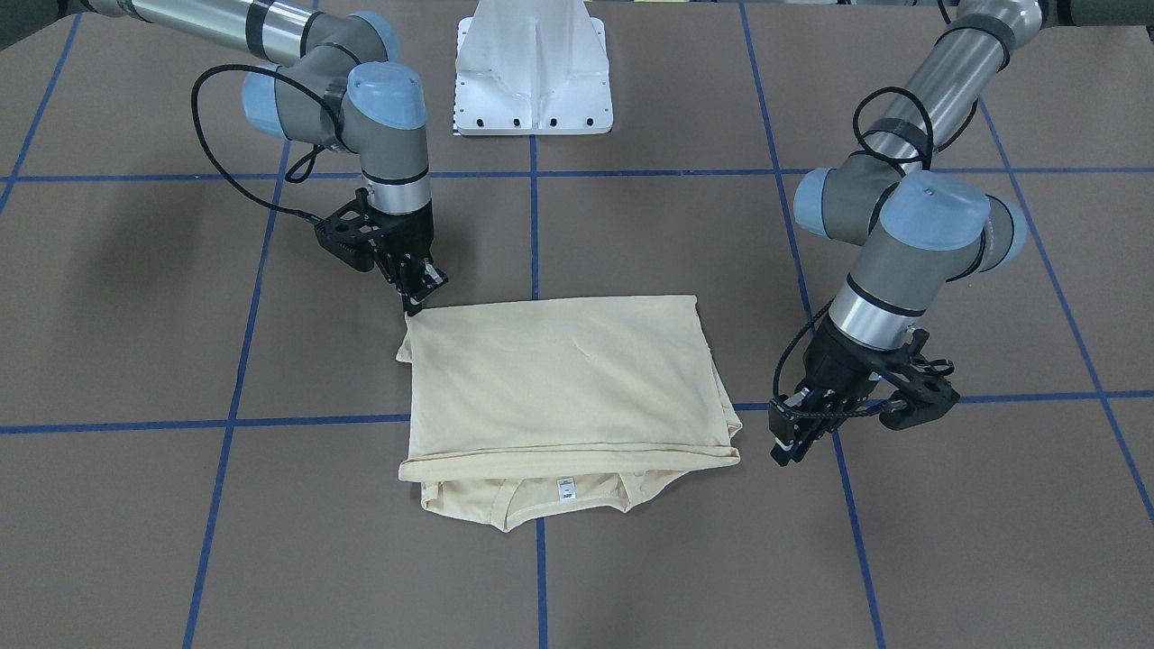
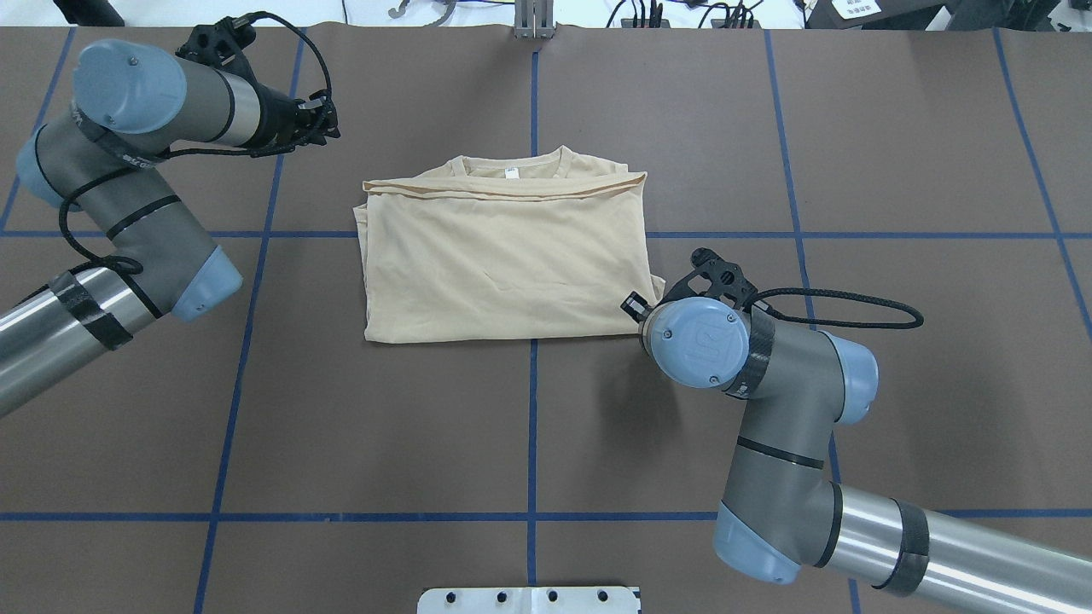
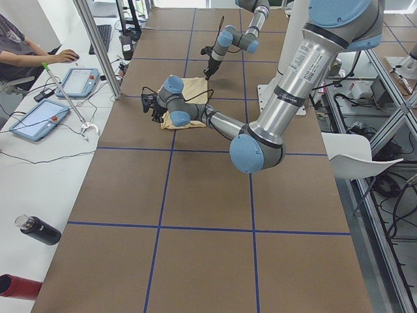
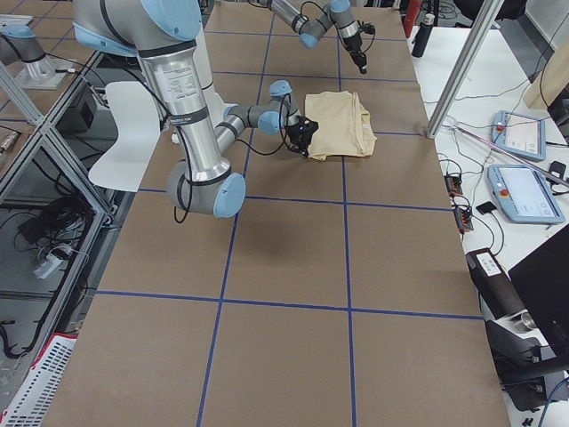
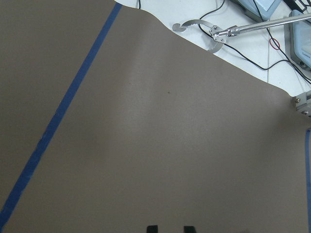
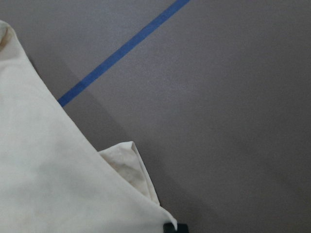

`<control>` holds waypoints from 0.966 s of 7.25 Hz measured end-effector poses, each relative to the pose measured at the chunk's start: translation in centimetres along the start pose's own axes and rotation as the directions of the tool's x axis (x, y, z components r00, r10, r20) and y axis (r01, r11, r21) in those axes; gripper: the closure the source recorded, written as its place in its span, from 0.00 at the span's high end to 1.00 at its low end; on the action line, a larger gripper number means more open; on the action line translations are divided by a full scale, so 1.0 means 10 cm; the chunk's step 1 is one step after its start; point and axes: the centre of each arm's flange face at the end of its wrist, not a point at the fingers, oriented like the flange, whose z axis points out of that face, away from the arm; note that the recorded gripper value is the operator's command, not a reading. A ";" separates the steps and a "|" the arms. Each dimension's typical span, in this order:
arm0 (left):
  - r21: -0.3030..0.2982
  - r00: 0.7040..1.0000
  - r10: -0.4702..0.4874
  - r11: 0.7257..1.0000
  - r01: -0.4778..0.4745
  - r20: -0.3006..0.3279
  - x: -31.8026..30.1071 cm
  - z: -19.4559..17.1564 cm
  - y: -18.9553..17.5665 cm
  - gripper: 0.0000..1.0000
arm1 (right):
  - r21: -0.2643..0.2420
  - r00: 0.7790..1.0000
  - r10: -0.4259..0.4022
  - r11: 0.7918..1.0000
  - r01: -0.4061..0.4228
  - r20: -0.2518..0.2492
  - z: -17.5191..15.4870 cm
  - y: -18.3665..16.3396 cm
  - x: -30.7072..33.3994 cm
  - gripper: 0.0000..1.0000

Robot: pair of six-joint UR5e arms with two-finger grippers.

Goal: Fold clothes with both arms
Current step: 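Grasp the shirt corner nearest the robot with the right gripper, then drag the folded shirt toward the robot with the right gripper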

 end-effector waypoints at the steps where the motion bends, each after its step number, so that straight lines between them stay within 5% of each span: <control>1: 0.000 1.000 -0.001 1.000 0.001 -0.002 0.01 0.00 0.00 0.30 | -0.004 1.000 0.000 1.000 0.000 0.007 -0.05 0.00 0.00 0.00; 4: -0.002 1.000 0.000 1.000 0.000 -0.009 0.05 -0.03 0.00 0.30 | -0.078 0.998 -0.033 0.996 0.036 0.045 -0.55 0.22 0.32 0.00; 7: -0.061 0.999 -0.001 0.998 -0.002 -0.053 0.16 -0.20 0.09 0.30 | -0.257 0.985 -0.170 0.953 0.162 -0.010 -1.27 0.95 1.08 0.00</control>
